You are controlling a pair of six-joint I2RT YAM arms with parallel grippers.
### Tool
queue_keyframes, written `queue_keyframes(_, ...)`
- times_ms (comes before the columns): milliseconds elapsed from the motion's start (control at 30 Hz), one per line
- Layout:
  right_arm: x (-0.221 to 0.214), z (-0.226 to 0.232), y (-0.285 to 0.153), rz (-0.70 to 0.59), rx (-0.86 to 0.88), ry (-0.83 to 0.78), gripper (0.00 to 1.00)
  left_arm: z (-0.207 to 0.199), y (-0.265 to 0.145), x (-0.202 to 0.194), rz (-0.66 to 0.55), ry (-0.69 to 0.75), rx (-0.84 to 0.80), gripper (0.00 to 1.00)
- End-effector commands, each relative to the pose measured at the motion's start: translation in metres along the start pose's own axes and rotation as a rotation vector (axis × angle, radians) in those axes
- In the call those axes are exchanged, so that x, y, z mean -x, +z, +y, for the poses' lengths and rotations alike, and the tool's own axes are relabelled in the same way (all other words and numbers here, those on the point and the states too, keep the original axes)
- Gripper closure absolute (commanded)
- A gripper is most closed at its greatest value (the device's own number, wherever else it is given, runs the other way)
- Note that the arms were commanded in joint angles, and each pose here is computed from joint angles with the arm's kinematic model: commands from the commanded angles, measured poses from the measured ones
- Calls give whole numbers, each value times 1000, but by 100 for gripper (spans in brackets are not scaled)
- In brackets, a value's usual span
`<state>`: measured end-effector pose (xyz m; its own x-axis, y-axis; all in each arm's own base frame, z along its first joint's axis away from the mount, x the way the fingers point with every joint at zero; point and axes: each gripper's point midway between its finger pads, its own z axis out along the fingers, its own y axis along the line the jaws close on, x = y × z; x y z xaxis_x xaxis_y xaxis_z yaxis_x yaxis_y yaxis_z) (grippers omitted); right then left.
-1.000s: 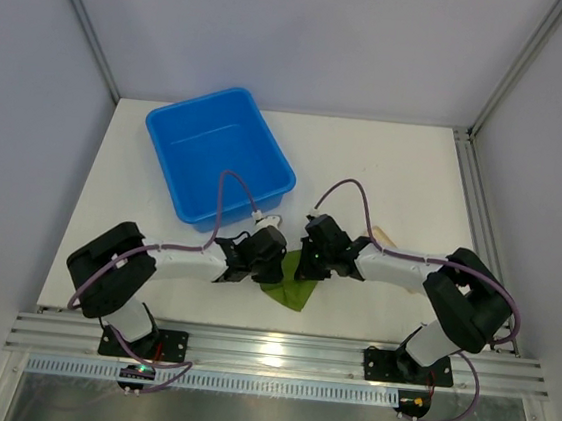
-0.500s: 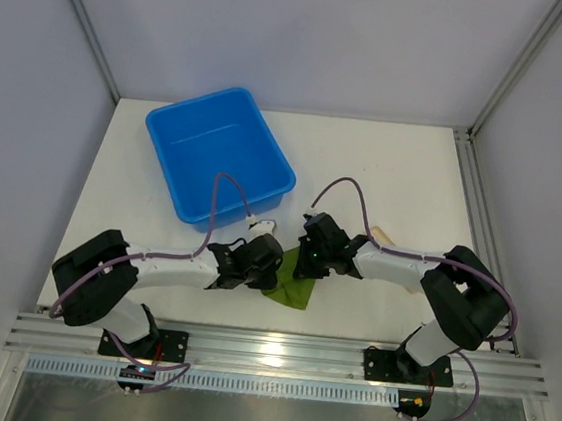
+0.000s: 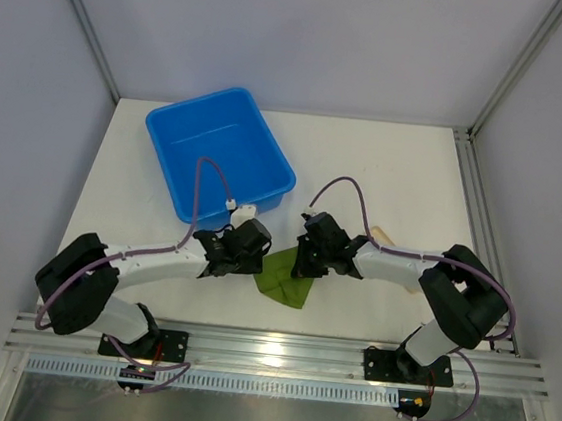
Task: Place the utensils on the paper napkin and roll it up
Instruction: Roll the napkin at the center of the board.
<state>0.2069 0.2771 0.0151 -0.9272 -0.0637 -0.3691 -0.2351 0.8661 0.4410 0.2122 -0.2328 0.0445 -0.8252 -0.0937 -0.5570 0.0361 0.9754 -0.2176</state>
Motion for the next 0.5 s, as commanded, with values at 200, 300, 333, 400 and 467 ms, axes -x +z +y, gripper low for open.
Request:
queue_keyframes(200, -17, -24, 8, 43, -70, -29, 96, 0, 25, 4, 15, 34, 25, 52)
queue_keyframes(300, -18, -25, 7, 44, -73, -30, 96, -4, 31, 0, 37, 26, 2, 52)
queue_keyframes(333, -18, -25, 7, 43, -75, -29, 96, -3, 33, 1, 38, 22, 2, 52)
queue_keyframes(400, -18, -25, 7, 44, -74, -30, 96, -5, 35, -2, 50, 17, -10, 54)
queue_keyframes(467, -19, -25, 7, 47, -72, -28, 96, -8, 36, -3, 57, 7, -27, 64)
